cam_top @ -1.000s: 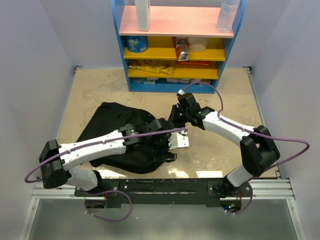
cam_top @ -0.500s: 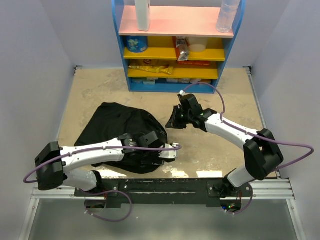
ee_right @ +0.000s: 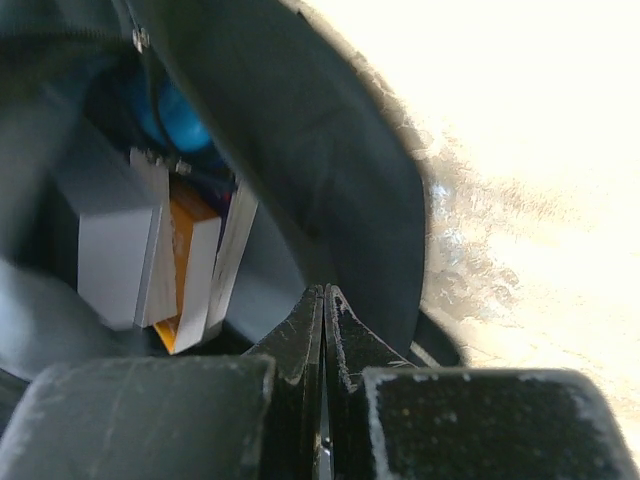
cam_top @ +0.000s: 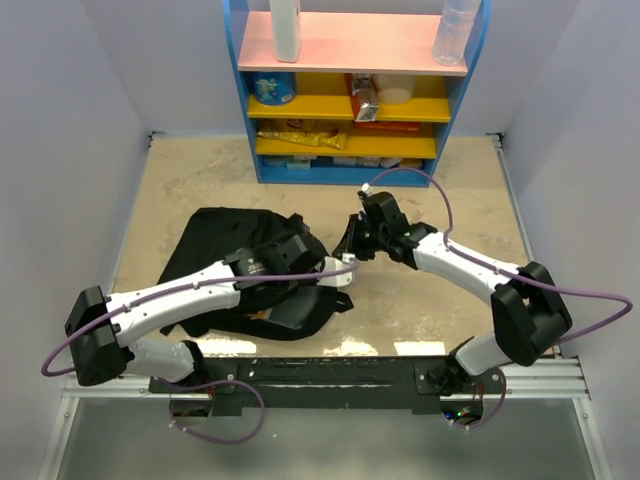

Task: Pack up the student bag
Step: Zip the student bag at the center of the board.

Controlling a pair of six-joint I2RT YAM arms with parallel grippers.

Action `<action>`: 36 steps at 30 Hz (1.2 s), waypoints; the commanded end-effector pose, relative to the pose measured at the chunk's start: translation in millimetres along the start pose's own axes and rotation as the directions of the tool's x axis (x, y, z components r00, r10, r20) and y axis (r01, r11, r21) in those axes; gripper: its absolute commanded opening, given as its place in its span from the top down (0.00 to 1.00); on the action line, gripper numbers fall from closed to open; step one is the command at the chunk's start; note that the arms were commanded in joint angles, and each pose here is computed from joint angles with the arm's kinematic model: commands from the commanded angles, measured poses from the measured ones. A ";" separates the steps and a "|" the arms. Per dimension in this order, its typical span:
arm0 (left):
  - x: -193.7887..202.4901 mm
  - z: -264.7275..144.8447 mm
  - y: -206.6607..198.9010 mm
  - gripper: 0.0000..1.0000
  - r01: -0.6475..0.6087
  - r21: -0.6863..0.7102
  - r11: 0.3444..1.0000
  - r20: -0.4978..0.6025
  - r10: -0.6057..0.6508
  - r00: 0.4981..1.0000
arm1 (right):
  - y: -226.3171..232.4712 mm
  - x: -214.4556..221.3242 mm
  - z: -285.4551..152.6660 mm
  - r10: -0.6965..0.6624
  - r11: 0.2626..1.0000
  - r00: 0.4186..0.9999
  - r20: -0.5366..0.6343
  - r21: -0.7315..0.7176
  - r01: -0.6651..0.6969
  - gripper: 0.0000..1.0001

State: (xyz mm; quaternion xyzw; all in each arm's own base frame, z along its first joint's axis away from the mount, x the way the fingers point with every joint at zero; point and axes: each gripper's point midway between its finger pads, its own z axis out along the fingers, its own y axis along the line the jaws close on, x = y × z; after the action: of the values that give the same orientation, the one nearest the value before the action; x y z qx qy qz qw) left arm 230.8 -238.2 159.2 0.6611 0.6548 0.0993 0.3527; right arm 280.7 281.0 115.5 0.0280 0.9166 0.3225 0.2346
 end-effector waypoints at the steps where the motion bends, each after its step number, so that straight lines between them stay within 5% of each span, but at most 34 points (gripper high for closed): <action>1: -14.0 -37.9 80.6 1.00 0.089 -0.201 0.976 0.076 -0.075 0.994 | 25.6 -25.9 -23.9 -0.078 0.992 0.989 0.128 -0.090 0.089 0.99; 9: -2.2 -50.1 67.0 1.00 0.106 -0.088 0.990 0.086 -0.098 0.991 | 59.3 -55.3 -44.8 -0.127 0.966 0.956 0.266 -0.184 0.180 0.77; 14: 3.4 -60.4 60.2 1.00 0.104 -0.030 0.994 0.112 -0.100 0.989 | 69.8 -56.5 -21.4 -0.113 0.955 0.965 0.238 -0.242 0.172 0.63; 23: -9.2 -92.0 54.4 1.00 0.054 0.033 0.998 0.236 -0.060 0.970 | 72.3 -49.8 18.7 -0.339 0.908 0.892 0.299 -0.143 0.393 0.61; 28: -10.2 -86.8 44.1 1.00 0.061 0.081 0.995 0.235 -0.078 0.969 | 80.4 -54.1 21.8 -0.367 0.877 0.852 0.373 -0.167 0.451 0.62; 36: -11.6 -86.5 46.0 1.00 0.071 0.073 0.995 0.242 -0.086 0.967 | 81.1 -47.4 61.8 -0.343 0.873 0.874 0.345 -0.227 0.432 0.63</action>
State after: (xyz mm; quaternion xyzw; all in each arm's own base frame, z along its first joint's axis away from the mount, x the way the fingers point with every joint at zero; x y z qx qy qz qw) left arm 215.5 -208.9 238.8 0.6575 0.6436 -0.0030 0.3918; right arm 331.2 356.4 135.1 -0.1381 0.8223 0.3725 0.4075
